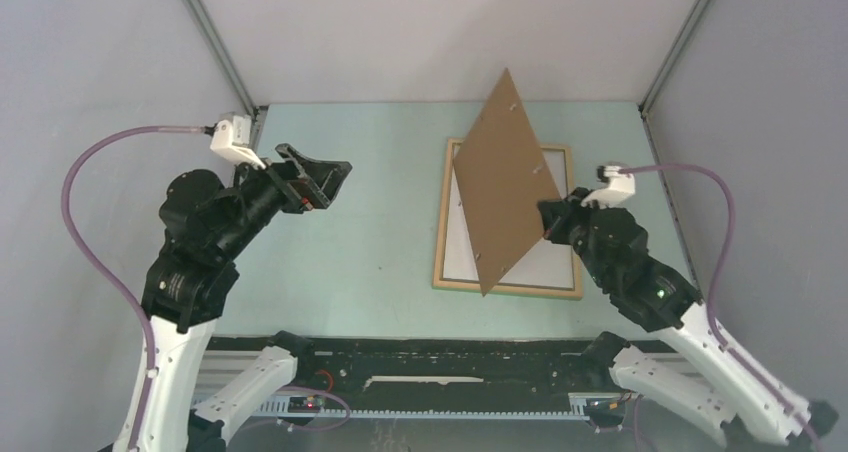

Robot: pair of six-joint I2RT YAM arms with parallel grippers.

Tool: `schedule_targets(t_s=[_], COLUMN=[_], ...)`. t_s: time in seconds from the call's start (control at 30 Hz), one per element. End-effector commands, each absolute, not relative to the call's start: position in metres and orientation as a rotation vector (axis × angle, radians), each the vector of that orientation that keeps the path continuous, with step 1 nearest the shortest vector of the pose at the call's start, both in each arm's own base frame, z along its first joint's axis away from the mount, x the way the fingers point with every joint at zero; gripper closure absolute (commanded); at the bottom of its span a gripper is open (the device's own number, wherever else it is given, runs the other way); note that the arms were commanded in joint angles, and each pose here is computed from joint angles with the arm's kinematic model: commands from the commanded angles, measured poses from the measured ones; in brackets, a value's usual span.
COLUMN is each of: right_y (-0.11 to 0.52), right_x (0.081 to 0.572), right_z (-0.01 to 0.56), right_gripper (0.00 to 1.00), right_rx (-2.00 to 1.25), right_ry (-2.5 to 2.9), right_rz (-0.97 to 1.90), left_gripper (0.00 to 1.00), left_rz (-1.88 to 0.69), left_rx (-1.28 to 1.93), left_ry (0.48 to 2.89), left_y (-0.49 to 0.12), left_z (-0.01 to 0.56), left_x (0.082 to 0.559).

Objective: Put the photo into the frame

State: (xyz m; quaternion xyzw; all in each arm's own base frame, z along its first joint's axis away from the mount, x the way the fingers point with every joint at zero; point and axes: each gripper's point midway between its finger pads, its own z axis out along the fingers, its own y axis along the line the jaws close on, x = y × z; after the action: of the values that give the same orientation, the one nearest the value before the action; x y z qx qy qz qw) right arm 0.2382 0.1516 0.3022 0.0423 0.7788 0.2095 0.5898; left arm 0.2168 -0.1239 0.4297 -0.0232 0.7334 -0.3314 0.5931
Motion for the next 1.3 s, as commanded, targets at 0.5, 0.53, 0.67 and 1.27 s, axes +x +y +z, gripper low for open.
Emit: schedule_targets(t_s=[0.5,0.53,0.67,1.27], right_y=[0.125,0.123,0.112,0.108], right_x=[0.223,0.221,0.215,0.215], right_z=[0.302,0.304,0.307,0.307], right_gripper=[1.0,1.0,1.0,1.0], right_rx=[0.539,0.542,0.572,0.66], right_ry=[1.658,1.647,1.62,1.464], right_rz=[1.093,1.094,1.091,1.326], left_gripper=[0.0,0.0,0.0,0.04], left_rz=[-0.897,-0.89,-0.909,-1.705], left_rx=[0.045,0.032,-0.002,-0.4], left_ry=[2.039,2.059,2.181,1.857], left_y=[-0.179,-0.18,-0.187,-0.234], left_z=[0.308,0.301,0.262,0.243], left_x=[0.273,0.277,0.286,0.279])
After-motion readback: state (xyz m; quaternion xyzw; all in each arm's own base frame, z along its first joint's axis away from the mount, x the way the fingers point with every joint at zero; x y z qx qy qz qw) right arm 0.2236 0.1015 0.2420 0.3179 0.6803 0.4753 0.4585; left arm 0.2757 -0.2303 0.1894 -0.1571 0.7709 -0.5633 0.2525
